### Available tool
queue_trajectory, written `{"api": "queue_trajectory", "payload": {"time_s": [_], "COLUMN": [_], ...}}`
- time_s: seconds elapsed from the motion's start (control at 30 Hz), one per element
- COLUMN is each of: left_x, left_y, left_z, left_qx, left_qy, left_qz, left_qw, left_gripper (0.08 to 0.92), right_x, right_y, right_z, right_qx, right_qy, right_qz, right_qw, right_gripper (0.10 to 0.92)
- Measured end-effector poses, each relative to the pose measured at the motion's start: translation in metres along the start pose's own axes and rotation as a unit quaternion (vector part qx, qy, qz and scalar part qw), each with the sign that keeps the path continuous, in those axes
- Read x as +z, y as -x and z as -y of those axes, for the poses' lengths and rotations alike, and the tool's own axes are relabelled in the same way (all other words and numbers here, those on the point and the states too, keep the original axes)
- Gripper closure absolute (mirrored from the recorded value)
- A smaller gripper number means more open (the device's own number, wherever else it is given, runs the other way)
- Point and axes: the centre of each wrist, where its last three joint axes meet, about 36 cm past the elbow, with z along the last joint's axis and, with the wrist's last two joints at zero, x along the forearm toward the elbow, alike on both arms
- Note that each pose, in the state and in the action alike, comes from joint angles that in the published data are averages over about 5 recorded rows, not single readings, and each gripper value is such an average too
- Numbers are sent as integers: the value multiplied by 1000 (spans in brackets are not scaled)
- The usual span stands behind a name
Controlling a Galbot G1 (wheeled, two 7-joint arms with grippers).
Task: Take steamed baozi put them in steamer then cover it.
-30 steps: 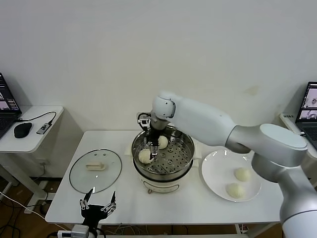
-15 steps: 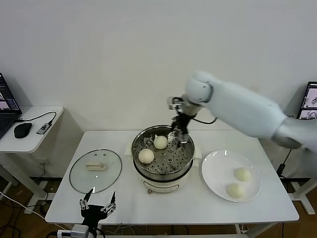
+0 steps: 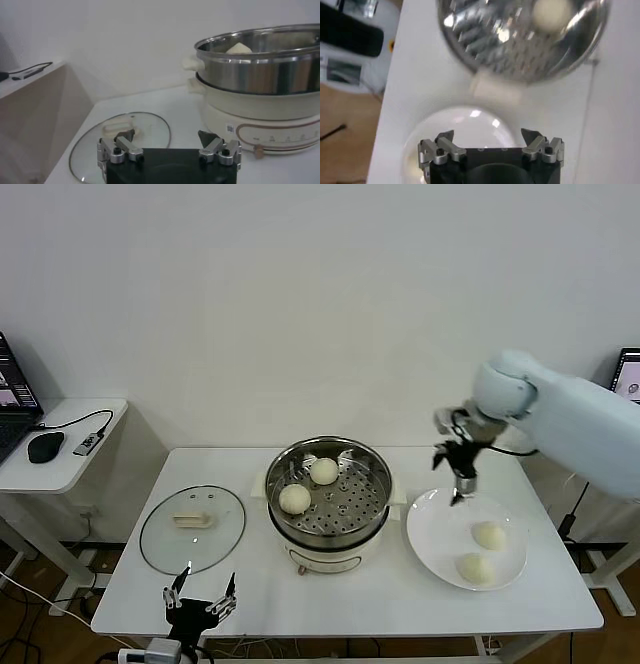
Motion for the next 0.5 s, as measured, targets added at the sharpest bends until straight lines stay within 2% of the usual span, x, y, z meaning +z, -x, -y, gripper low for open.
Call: {"api": "queue_trajectory", "payload": {"time_s": [0.5], "left_x": [8], "left_y": [3], "left_z": [3], "left_qx": [-1], "left_qy": [4], "left_qz": [-13], "left_qw": [1000], "left_gripper": [177], "right_x": [47], "right_y": [85], "right_z": [-51], "right_qx": [-53], "right_qy": [29], "right_qz": [-14], "right_qw": [998], "right_gripper": [200]}}
